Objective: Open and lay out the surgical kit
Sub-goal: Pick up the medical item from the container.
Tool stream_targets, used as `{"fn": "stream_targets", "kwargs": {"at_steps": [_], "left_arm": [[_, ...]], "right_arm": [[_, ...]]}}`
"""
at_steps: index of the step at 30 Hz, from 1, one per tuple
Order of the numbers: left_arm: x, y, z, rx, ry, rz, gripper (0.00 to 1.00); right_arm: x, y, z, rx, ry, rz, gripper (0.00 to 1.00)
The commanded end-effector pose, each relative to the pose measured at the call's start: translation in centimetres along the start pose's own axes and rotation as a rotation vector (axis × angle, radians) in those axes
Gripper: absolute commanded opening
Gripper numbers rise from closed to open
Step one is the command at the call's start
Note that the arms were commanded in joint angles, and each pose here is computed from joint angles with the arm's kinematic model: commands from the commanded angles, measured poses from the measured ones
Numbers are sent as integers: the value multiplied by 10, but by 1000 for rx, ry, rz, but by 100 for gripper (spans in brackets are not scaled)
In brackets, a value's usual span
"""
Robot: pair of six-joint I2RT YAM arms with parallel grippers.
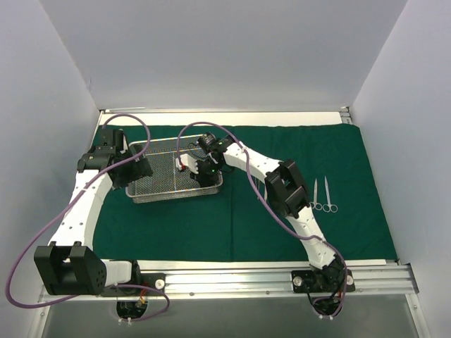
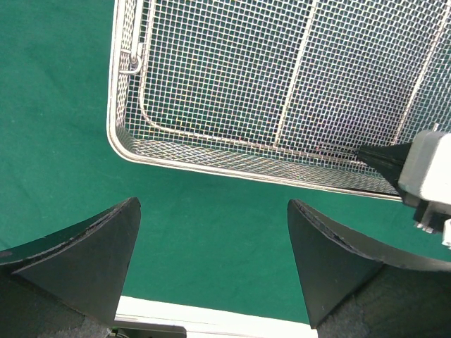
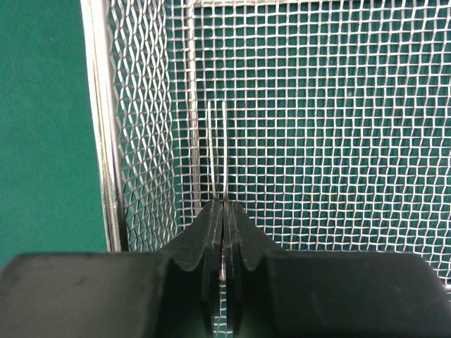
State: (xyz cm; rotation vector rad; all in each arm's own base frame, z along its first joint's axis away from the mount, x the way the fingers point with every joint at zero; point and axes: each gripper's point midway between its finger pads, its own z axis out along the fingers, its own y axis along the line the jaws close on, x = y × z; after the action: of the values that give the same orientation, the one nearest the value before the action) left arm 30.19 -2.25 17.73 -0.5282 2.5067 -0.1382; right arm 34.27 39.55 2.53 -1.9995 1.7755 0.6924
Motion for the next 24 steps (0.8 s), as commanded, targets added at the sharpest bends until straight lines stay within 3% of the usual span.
{"fn": "stream_targets", "kwargs": {"at_steps": [1,11,24], "left_arm": [[-9,0,-3,21,-43,-12,94],[-16,-2,0,27,-35,-23,94],[-22,-15,10,71,-13,-40,94]], "right_arm": [[26,-1,21,-17,52,70,0],[-5,-46,-17,119,-88,185,0],[-31,-50,-58,146,-231,276,0]]}}
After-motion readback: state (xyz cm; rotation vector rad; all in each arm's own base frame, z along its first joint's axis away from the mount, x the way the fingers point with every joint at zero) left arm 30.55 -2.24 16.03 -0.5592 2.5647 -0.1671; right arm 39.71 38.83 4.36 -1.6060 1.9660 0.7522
